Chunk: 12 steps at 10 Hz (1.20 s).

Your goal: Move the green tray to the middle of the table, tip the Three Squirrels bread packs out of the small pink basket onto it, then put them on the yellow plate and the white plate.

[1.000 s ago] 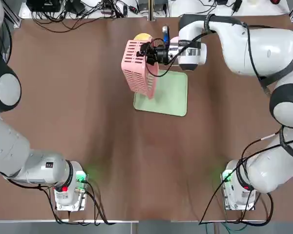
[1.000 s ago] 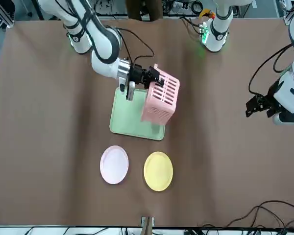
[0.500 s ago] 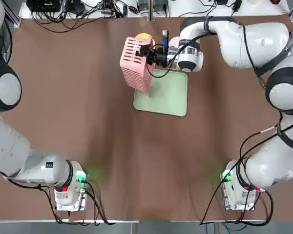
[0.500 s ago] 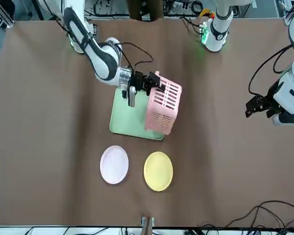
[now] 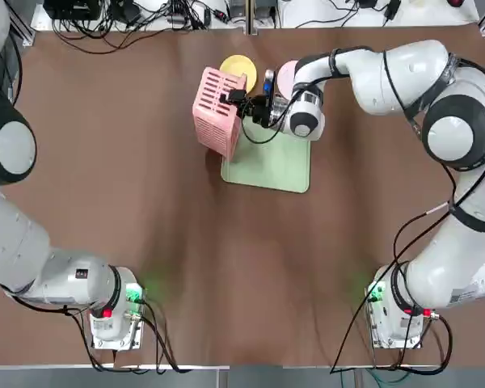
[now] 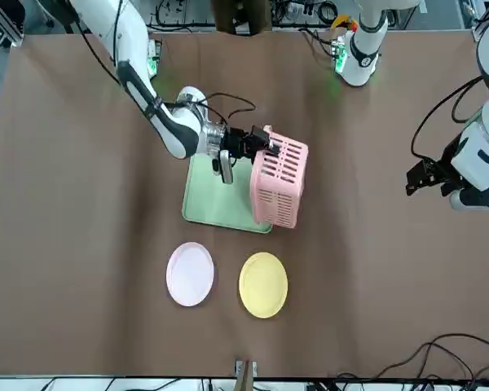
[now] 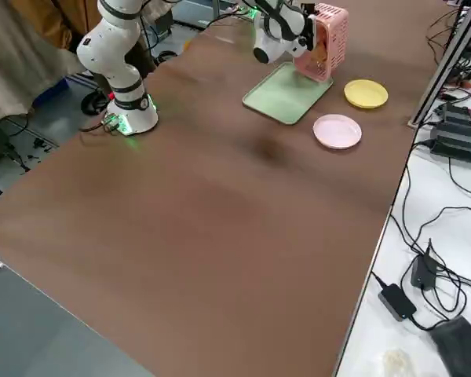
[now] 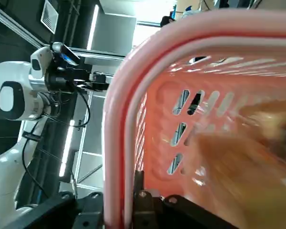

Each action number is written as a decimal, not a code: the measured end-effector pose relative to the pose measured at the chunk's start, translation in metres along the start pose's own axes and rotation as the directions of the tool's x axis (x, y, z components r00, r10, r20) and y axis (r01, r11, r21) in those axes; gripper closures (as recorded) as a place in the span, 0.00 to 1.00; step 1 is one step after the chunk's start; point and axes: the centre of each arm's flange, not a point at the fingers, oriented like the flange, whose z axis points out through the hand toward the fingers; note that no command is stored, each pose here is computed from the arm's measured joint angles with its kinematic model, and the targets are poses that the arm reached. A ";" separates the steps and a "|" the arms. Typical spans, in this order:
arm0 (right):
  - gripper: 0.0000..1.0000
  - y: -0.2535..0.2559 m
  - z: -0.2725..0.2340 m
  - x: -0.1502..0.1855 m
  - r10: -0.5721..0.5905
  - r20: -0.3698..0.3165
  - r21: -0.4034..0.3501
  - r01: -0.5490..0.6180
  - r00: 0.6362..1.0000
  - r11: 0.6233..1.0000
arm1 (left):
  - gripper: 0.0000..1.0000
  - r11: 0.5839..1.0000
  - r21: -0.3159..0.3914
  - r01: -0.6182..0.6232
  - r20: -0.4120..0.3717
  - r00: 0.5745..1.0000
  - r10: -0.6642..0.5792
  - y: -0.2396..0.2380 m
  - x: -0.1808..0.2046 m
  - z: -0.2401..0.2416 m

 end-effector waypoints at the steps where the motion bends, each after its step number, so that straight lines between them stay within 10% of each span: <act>1: 0.93 -0.002 0.001 0.000 0.004 -0.002 0.015 -0.004 1.000 1.000 | 0.00 1.000 0.000 0.000 0.002 1.000 0.000 0.000 0.000 0.001; 12: 0.93 0.023 -0.050 -0.012 0.083 0.007 0.135 -0.083 0.997 0.987 | 0.00 1.000 0.000 -0.003 0.005 1.000 0.003 0.002 0.001 0.003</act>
